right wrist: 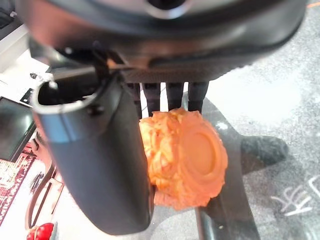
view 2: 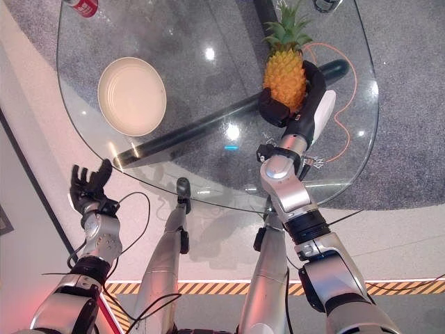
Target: Pick up the fruit to the plate
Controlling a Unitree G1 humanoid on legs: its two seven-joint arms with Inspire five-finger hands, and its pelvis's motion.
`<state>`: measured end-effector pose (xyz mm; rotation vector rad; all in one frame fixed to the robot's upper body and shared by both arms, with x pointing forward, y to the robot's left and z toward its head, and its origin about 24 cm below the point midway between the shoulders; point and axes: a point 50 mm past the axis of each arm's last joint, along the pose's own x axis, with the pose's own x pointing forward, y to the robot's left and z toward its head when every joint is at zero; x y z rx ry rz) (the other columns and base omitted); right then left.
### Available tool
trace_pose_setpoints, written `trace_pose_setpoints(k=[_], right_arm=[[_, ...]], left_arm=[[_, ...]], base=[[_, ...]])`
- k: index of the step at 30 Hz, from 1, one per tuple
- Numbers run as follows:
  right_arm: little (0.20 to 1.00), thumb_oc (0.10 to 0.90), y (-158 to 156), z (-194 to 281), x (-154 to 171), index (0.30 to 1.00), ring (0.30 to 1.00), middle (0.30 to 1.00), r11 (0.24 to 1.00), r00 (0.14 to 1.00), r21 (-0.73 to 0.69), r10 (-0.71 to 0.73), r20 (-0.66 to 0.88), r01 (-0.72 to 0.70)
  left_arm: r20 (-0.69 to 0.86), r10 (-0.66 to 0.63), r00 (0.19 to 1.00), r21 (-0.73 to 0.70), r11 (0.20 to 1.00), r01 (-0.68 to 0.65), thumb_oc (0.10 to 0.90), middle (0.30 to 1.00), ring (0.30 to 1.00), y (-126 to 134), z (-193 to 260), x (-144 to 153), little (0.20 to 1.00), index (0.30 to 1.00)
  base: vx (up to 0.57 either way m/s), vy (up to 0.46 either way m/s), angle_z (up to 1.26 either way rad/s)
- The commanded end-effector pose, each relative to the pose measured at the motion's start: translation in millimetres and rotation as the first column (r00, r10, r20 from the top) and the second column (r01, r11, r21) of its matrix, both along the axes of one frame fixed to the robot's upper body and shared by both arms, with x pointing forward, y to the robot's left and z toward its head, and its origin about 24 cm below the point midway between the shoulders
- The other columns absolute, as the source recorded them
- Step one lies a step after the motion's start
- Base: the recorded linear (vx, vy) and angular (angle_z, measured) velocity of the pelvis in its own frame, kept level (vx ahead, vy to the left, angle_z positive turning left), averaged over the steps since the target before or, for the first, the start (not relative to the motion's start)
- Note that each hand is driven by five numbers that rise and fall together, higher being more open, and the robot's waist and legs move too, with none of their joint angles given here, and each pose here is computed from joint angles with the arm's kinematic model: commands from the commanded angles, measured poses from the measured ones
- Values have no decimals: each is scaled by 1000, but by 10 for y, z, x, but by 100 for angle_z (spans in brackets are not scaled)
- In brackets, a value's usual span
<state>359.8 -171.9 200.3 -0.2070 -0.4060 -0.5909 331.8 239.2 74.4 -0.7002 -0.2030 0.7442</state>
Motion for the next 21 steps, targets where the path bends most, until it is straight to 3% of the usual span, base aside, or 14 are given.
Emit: trace_pose_setpoints(k=[1, 11, 21], right_arm=[[200, 100, 123, 403, -187, 300, 300, 300, 998, 965, -34, 59, 255, -52], [200, 100, 199, 511, -352, 300, 300, 300, 990, 917, -101, 126, 379, -95], [200, 100, 299, 605, -487, 300, 300, 300, 968, 863, -224, 206, 461, -112]], left_arm=[[237, 177, 955, 23, 982, -187, 800, 900, 900, 286, 526, -39, 900, 900], [499, 89, 862, 45, 991, -129, 800, 900, 900, -20, 1023, -100, 900, 900], [602, -94, 793, 199, 979, -35, 800, 900, 900, -251, 1246, -208, 900, 900]], base=[[0, 0, 0], [0, 0, 0], [0, 0, 0]])
